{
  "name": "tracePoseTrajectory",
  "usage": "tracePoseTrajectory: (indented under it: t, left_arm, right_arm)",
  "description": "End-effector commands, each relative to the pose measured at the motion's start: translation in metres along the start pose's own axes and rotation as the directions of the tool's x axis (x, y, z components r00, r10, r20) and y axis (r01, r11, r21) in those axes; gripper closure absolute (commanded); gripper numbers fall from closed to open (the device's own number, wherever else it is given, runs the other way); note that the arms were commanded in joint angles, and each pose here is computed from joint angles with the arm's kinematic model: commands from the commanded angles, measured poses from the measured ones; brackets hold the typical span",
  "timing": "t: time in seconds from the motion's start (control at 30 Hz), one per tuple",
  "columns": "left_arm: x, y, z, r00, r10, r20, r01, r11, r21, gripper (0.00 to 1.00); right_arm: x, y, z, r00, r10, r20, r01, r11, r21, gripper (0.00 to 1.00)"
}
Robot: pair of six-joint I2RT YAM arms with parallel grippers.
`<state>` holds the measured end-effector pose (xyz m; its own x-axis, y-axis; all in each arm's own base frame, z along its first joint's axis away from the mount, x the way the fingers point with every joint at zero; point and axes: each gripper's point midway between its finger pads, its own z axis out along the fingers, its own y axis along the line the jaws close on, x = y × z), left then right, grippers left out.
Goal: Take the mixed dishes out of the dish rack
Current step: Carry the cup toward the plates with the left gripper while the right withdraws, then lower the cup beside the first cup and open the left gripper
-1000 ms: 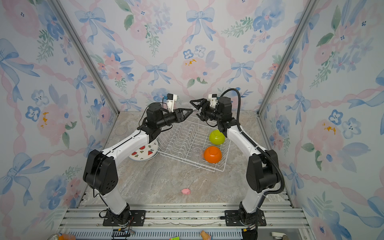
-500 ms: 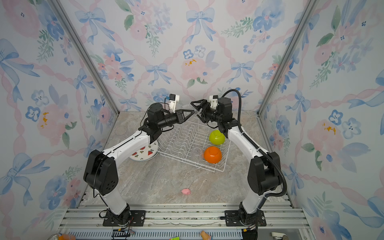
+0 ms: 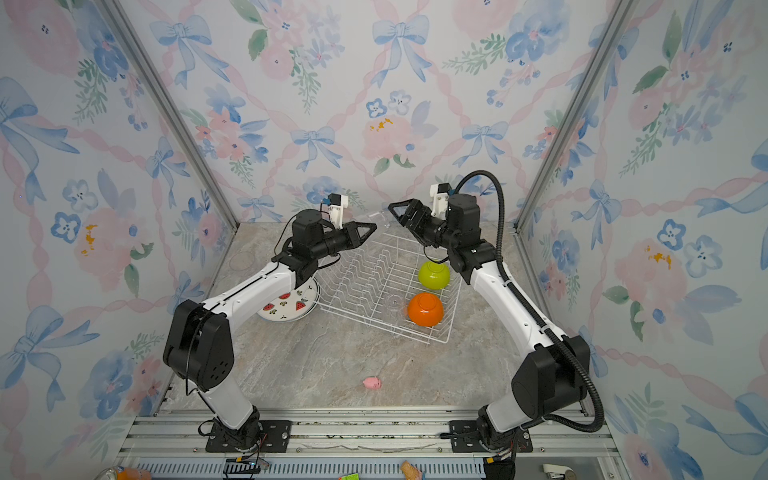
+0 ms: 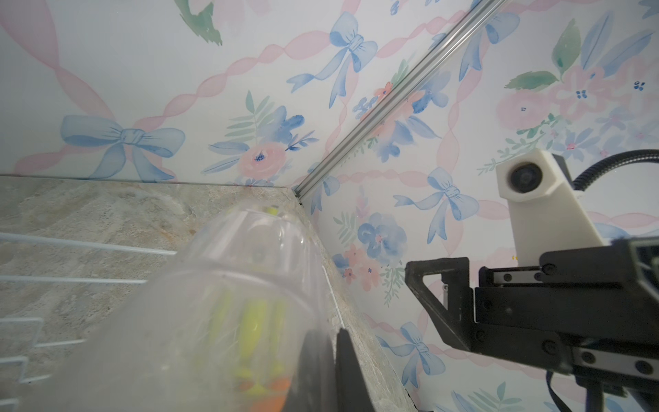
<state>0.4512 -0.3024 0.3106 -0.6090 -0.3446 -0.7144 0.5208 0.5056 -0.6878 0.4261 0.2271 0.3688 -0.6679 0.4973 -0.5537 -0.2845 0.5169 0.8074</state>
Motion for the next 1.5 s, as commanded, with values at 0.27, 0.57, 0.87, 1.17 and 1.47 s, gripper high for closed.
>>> tracePoseTrajectory:
  t: [0.27, 0.57, 0.87, 1.17, 1.47]
  left_arm:
    - [-0.033, 0.029, -0.051, 0.997, 0.063, 0.041, -0.050, 0.966, -0.254, 1.00]
    - [-0.035, 0.086, -0.161, 0.993, 0.044, 0.112, 0.023, 0.843, -0.537, 1.00]
    - [-0.017, 0.156, -0.334, 0.958, 0.022, 0.287, 0.247, 0.450, -0.858, 1.00]
    - [0.020, 0.192, -0.364, 0.974, -0.071, 0.214, 0.225, 0.288, -0.931, 1.00]
    - [0.044, 0.244, -0.360, 0.969, -0.195, 0.152, 0.186, 0.167, -0.968, 1.00]
  right_arm:
    - [-0.007, -0.037, -0.063, 0.949, -0.312, 0.041, 0.281, 0.899, 0.335, 0.03]
    - [-0.007, -0.057, -0.091, 0.926, -0.374, 0.052, 0.319, 0.849, 0.421, 0.03]
    - [-0.005, -0.076, -0.099, 0.923, -0.383, 0.027, 0.327, 0.821, 0.469, 0.03]
    - [0.000, -0.090, -0.103, 0.926, -0.377, 0.008, 0.324, 0.805, 0.497, 0.03]
    - [0.012, -0.113, -0.113, 0.923, -0.381, -0.049, 0.343, 0.760, 0.552, 0.03]
